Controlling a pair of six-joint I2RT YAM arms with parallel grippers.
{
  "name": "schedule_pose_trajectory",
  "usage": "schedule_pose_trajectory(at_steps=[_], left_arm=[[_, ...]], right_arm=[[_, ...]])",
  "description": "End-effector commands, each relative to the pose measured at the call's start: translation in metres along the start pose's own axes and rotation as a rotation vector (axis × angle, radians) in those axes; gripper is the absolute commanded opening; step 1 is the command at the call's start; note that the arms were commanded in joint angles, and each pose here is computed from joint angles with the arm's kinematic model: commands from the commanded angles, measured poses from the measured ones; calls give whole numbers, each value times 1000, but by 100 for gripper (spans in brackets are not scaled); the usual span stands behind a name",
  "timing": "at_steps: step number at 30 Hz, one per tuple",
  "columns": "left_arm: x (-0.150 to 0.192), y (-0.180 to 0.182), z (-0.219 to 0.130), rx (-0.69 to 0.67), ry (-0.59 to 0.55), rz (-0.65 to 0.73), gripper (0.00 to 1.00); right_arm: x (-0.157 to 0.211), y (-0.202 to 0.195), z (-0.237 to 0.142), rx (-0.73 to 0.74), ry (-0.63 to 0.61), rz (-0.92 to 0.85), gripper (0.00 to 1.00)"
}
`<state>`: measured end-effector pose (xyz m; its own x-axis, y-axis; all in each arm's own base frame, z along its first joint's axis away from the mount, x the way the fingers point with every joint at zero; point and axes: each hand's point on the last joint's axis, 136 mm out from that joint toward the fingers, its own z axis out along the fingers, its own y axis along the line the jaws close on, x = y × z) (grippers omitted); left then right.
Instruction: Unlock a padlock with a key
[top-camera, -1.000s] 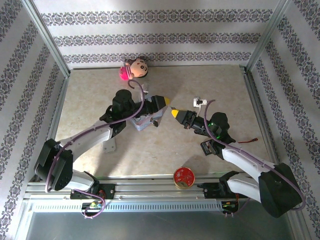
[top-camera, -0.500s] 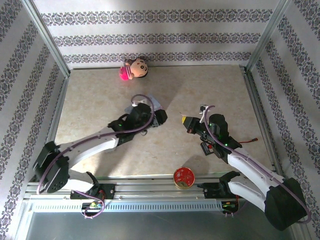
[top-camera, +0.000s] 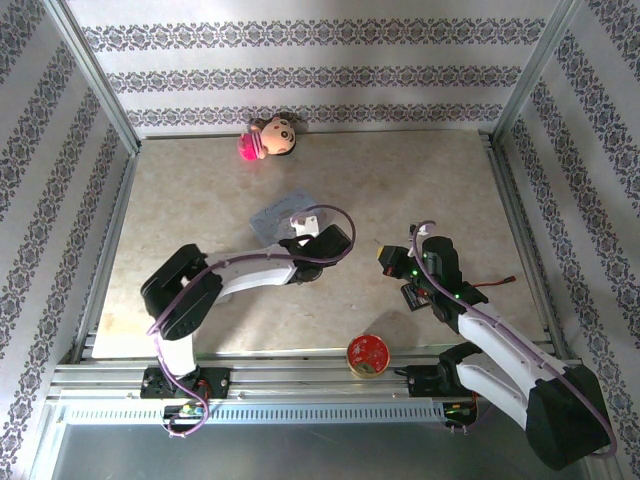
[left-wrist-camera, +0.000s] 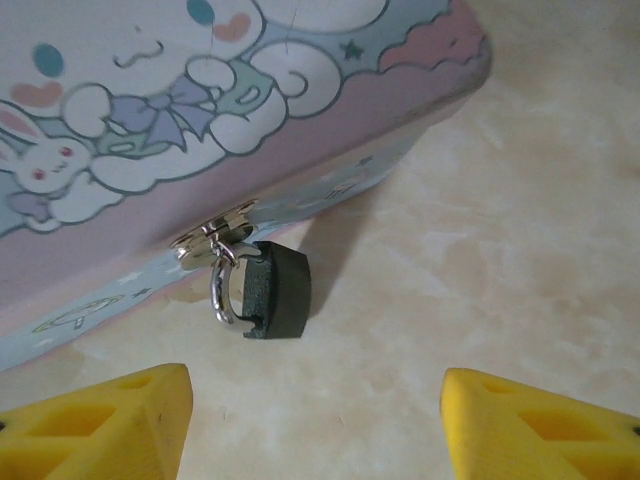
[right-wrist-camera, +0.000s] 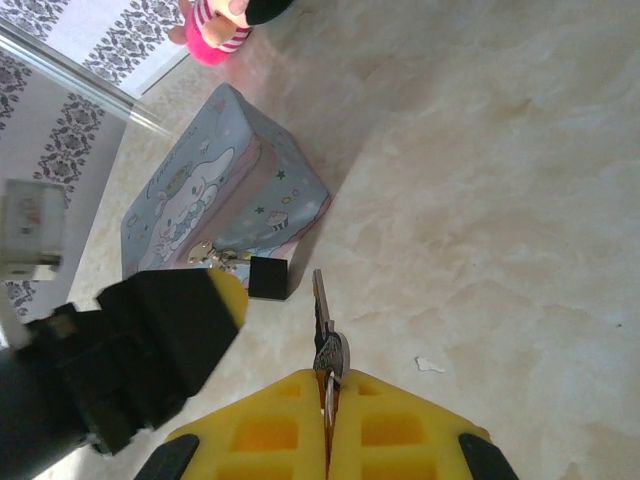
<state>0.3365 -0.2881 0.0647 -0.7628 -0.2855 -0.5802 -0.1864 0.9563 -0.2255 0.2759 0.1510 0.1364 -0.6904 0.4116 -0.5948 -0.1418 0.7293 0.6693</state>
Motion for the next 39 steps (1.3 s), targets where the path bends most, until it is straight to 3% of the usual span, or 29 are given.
schedule_pose_trajectory(at_steps=[1,12,15,19,22,28,39], left_arm=[[-6,23,13,-127,-20,5,65],[-12,70,13,-256,-22,-60,54],[-7,61,16,-196,3,-63,56],[-2,39,26,-95,25,-65,70],[-2,35,34,-102,23,-75,69],[-6,44,44,-176,-21,-92,56],[-19,35,54,-160,-71,-109,60]], right_arm=[[-5,-1,0,2,-15,-12,0],[-9,2,4,-8,-13,-12,0],[-10,2,7,-10,-11,-12,0],[-9,4,10,-23,-5,-9,0],[-9,4,11,-28,-2,-4,0],[-9,5,9,-33,-5,-7,0],[-2,3,16,-49,16,-2,0]])
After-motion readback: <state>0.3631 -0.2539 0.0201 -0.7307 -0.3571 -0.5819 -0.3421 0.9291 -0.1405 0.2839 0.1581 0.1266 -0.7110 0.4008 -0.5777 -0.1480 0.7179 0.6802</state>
